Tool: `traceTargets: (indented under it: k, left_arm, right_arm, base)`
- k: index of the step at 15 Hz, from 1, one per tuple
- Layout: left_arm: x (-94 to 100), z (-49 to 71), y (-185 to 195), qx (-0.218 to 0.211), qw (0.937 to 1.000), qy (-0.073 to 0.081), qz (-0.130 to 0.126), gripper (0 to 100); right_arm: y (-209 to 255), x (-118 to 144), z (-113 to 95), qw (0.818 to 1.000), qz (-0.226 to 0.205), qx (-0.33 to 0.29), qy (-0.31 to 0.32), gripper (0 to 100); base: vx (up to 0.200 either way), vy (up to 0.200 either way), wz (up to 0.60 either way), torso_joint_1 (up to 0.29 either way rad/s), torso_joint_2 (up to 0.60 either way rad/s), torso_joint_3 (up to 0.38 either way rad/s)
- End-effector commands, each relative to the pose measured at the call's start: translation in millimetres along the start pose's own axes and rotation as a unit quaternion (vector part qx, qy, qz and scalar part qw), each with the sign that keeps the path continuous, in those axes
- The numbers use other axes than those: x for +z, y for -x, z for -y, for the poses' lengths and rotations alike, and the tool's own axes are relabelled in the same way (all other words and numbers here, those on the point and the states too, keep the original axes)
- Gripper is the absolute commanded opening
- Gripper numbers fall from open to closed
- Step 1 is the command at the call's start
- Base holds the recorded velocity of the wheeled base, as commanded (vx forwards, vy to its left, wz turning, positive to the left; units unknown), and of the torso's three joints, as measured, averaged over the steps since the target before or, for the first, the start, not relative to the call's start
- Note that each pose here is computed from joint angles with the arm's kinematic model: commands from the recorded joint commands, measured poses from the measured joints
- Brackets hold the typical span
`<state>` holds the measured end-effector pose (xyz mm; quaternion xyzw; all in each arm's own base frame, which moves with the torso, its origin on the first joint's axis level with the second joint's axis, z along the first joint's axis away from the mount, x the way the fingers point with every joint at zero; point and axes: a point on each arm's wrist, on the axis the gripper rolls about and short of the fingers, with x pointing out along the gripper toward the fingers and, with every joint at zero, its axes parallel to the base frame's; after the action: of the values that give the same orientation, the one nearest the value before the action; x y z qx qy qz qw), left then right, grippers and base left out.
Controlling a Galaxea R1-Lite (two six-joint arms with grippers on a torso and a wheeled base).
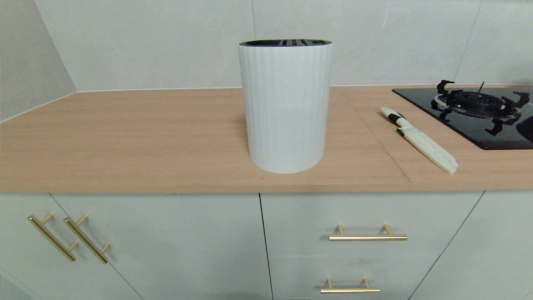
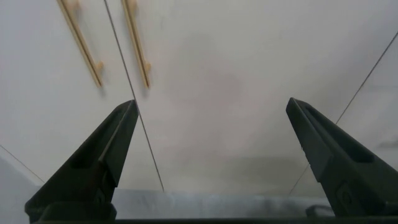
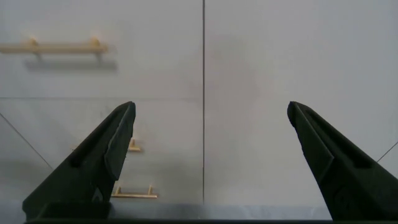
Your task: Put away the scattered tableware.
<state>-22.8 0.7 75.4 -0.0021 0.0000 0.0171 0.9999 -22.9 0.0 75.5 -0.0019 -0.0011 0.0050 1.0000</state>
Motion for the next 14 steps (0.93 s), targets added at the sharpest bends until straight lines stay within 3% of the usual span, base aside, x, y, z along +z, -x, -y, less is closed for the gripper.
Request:
traceTargets:
  k: [1,14]
  left_arm:
    - [0.1,0.0,0.0,0.000,1.0000,0.000,0.000,100]
    - [0.1,0.0,0.0,0.001,1.0000,0.000,0.000,100]
  right_arm:
    - [-0.1,0.1,0.0,1.000,0.000,0.000,0.000,100]
    - [-0.1,0.1,0.0,1.000,0.000,0.000,0.000,100]
  base:
    - [0.000,0.000,0.00,0.159,-0.48,-0.310]
    - [0.000,0.000,0.00,0.193,-0.48,-0.290]
